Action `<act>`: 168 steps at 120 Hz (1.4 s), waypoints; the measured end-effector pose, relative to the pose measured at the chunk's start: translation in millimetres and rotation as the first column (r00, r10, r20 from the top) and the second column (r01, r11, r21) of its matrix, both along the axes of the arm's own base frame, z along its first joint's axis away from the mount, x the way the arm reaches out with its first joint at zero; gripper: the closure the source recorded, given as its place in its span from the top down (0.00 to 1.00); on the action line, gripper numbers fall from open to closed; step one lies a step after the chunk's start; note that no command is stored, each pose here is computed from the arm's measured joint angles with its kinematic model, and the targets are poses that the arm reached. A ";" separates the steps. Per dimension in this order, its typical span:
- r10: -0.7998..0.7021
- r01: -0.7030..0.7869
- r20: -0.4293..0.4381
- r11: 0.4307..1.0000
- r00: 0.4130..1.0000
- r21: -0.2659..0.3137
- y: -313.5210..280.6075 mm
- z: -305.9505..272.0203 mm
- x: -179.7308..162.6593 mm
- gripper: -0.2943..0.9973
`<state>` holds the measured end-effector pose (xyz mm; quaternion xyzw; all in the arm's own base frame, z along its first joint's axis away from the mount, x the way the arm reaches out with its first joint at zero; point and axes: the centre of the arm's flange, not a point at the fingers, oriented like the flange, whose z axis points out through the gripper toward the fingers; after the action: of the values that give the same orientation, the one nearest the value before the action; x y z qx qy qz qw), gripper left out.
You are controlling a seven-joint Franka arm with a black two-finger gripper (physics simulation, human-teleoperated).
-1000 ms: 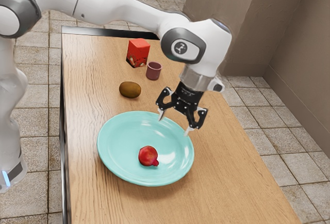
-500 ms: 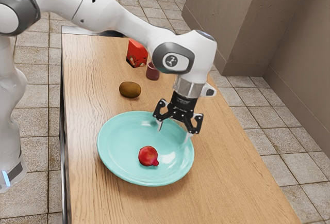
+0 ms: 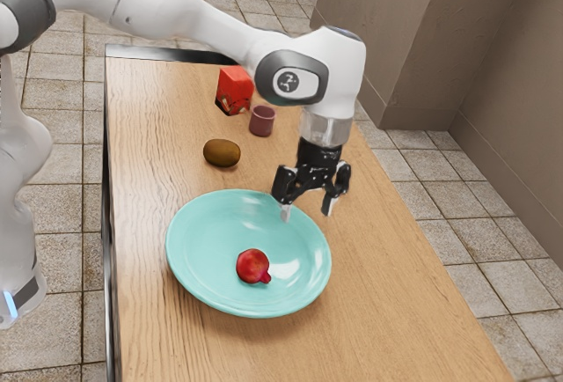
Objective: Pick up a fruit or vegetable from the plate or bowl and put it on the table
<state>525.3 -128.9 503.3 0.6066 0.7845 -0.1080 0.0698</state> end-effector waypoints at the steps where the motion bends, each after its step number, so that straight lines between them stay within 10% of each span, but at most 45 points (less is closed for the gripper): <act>1: 0.016 -0.016 -0.003 1.000 1.000 0.001 0.7 -0.5 0.7 0.77; 78: 0.590 -0.583 -0.058 0.805 0.805 0.109 -7.4 -1.3 -79.3 0.77; 168: 0.320 -0.306 -0.079 0.940 0.944 0.149 -10.9 -32.1 -56.2 0.77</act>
<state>469.1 -139.8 471.2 0.4711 0.8790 -0.0734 0.0048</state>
